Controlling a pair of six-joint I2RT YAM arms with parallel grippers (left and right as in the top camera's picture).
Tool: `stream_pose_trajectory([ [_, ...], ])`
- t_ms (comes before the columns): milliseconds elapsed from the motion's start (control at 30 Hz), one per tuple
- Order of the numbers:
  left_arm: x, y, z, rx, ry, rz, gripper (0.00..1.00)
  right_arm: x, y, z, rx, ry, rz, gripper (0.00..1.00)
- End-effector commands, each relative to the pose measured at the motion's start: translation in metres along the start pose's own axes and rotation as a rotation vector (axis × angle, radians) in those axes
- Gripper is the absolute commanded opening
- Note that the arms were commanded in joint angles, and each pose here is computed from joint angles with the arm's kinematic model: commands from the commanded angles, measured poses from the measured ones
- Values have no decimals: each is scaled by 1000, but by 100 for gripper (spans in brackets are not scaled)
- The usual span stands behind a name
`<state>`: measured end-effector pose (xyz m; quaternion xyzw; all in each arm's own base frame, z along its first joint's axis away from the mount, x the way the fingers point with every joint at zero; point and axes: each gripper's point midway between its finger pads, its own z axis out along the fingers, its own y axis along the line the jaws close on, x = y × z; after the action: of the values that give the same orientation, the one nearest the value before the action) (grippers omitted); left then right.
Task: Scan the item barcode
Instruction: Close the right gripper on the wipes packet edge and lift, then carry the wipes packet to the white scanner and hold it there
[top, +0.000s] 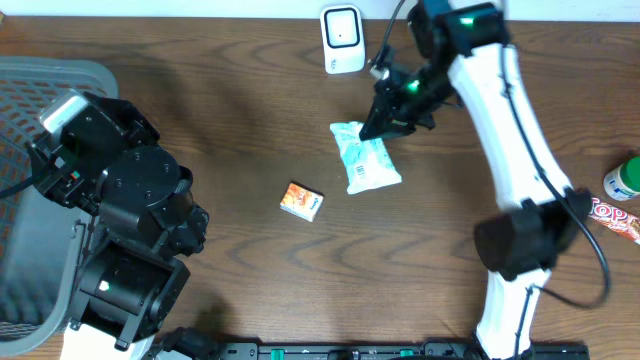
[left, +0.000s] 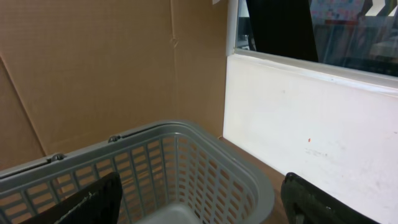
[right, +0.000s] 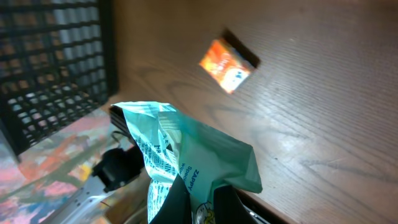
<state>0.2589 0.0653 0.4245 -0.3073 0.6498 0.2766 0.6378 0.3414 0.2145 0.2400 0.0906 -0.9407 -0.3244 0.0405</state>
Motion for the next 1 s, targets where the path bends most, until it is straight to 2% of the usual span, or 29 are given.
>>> stream_pose_trajectory([
  [0, -1, 4, 1, -20, -3, 11, 82, 14, 31, -26, -63, -63, -27, 1],
  [400, -1, 4, 1, -20, -3, 11, 82, 24, 42, -42, -63, -106, -56, 1],
  [500, -1, 4, 1, -20, -3, 11, 82, 11, 20, -42, 79, -162, -74, 1],
  [600, -1, 4, 1, -20, -3, 11, 82, -21, -4, -52, 313, -309, -138, 1],
  [800, -1, 4, 1, -20, -3, 11, 82, -84, 11, -84, 523, -616, -338, 1],
  [967, -1, 4, 1, -20, -3, 11, 82, -134, 16, -130, 772, -915, -347, 1],
])
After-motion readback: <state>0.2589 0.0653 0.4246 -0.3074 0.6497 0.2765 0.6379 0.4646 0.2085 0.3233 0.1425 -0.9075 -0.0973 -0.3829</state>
